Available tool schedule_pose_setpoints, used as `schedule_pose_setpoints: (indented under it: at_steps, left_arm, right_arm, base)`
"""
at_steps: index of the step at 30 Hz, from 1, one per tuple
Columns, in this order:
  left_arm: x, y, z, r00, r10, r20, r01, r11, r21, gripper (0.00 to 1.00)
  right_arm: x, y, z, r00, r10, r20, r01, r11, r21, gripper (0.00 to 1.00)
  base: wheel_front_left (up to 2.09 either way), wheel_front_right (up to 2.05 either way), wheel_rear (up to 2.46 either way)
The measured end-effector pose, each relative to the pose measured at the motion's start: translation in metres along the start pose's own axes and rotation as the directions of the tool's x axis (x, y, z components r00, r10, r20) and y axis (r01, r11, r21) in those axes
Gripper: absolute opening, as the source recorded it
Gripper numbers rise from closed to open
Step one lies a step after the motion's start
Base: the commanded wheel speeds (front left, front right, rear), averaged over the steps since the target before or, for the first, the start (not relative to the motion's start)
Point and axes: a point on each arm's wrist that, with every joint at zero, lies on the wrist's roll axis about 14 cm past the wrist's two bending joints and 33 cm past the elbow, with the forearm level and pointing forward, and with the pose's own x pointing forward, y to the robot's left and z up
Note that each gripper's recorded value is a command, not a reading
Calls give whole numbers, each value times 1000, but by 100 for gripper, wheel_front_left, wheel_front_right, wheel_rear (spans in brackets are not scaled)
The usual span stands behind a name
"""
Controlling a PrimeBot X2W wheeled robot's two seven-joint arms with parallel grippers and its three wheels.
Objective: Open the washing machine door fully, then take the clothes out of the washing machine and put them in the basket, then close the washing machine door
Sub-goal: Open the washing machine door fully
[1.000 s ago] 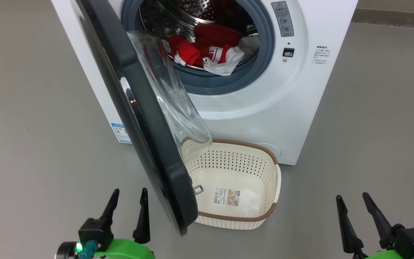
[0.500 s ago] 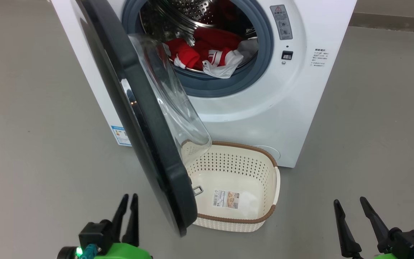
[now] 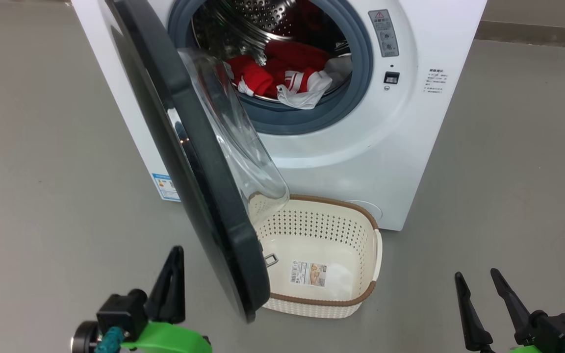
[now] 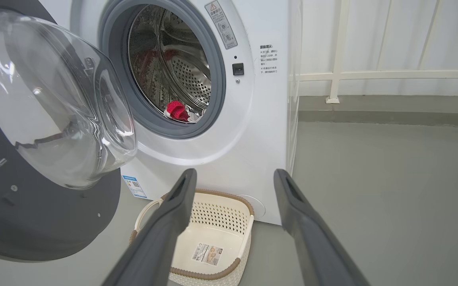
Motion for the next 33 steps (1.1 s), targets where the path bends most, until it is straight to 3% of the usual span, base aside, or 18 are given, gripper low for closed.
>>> schedule_pose_setpoints:
  at_steps: [5,9,19,23,27,33]
  left_arm:
    - [6,-7,47,989,-21,148,22,1000,-7,0]
    - [4,-16,97,953,-49,299,47,999,12,0]
    - [-29,-58,212,755,-175,632,170,983,70,0]
    - [-42,-93,217,712,-275,646,291,953,85,0]
    - [-51,-130,206,690,-389,611,426,900,91,0]
    - [-47,-164,158,751,-499,432,546,837,17,0]
  right_arm:
    - [-1,0,1,1000,-1,4,1,1000,-1,100]
    - [-3,-1,3,1000,-4,9,4,1000,-2,100]
    - [-8,-4,7,1000,-16,23,16,1000,-3,100]
    - [-11,-5,9,999,-21,30,21,1000,-4,100]
    - [-14,-7,11,999,-29,35,29,1000,-5,100]
    - [-17,-7,10,999,-29,32,29,999,-22,100]
  base:
    - [0,0,0]
    - [0,0,0]
    - [0,0,0]
    - [0,0,0]
    - [0,0,0]
    - [0,0,0]
